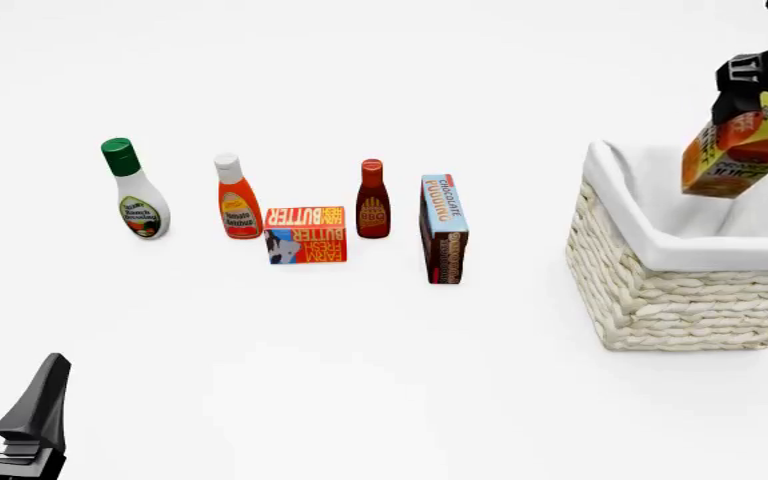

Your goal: Pick the orange juice and place it in the basket.

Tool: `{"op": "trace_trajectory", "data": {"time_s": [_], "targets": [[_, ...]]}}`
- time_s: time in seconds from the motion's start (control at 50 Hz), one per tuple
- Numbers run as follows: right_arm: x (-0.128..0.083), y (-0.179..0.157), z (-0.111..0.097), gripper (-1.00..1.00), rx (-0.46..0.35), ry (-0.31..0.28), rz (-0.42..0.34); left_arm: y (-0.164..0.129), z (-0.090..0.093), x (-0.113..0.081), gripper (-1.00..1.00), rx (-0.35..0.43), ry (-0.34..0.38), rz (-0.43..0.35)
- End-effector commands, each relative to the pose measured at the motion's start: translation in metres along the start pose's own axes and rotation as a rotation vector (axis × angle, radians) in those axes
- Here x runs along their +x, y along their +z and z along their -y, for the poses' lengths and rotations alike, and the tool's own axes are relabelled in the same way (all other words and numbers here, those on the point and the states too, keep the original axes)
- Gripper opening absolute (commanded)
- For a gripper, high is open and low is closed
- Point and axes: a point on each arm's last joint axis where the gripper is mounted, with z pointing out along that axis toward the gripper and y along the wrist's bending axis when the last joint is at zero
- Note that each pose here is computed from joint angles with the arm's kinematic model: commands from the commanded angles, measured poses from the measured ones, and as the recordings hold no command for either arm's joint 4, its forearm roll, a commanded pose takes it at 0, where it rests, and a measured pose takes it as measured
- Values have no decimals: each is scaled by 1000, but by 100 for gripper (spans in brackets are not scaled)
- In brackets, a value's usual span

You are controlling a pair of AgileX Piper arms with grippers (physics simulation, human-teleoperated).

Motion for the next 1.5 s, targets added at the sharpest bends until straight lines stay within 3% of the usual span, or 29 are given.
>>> {"op": "trace_trajectory", "data": {"time_s": [0.02,1.5], "targets": [[-3,11,-4,-100,-8,33,-16,0,0,0,100,0,-1,0],[0,78,8,-100,2,132,-153,0,0,0,100,0,0,0]]}}
